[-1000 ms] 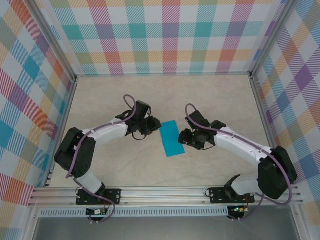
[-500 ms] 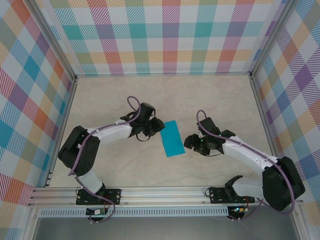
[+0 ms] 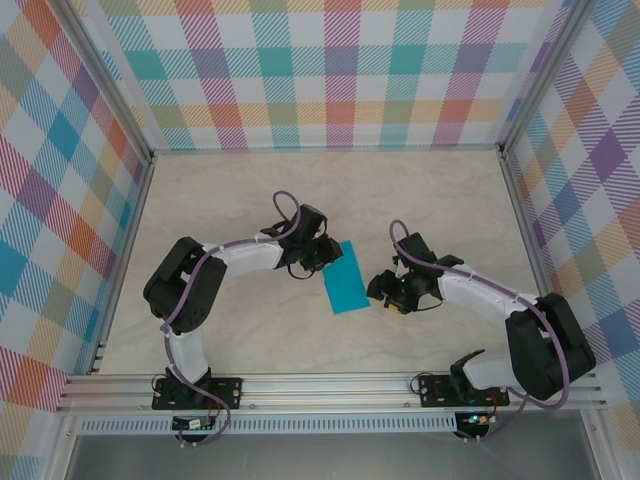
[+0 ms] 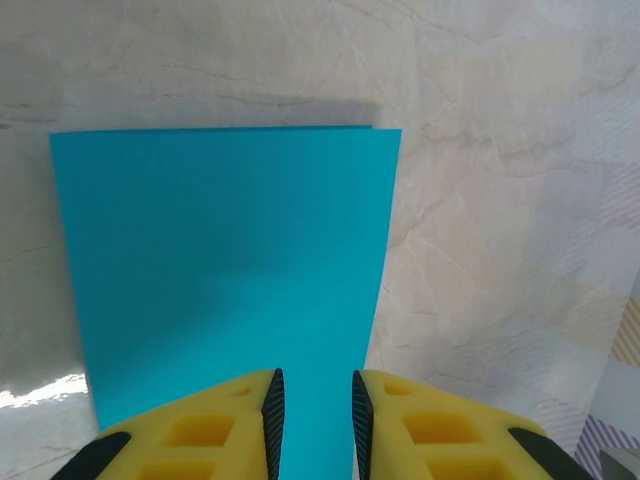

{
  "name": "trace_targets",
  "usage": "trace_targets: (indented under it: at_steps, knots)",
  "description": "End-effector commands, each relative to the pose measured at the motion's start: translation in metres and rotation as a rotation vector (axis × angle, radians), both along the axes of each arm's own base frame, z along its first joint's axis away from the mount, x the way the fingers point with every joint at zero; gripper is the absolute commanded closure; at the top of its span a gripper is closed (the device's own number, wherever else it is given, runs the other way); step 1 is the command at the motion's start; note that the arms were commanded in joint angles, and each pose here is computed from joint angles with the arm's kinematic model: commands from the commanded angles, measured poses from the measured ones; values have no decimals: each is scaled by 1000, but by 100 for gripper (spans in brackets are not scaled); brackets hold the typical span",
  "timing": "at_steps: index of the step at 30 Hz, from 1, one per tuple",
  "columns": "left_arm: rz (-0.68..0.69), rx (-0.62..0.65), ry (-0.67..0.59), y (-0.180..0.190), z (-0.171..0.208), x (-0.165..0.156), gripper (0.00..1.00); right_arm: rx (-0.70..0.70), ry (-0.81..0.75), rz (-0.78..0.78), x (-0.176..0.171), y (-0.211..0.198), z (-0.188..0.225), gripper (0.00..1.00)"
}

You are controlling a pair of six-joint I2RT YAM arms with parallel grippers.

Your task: Fold a paper plane with a square sheet of paper (pick it up from the middle)

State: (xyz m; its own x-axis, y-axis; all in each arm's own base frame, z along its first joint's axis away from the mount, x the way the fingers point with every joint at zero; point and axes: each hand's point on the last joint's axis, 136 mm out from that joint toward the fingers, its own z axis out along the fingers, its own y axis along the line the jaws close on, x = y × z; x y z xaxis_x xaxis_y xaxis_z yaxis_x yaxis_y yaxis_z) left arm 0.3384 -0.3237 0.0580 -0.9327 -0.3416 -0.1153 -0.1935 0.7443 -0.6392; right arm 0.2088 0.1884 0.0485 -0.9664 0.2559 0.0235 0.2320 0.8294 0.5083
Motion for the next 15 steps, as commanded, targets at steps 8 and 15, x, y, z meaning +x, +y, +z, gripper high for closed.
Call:
trace_targets:
  at_steps: [8, 15]
  knots:
    - [-59, -37, 28, -19, -15, -2, 75, 26, 7, 26, 4, 8, 5, 50]
    - [-64, 58, 21, -4, -20, -2, 75, 77, 49, 44, 4, 20, -3, 52]
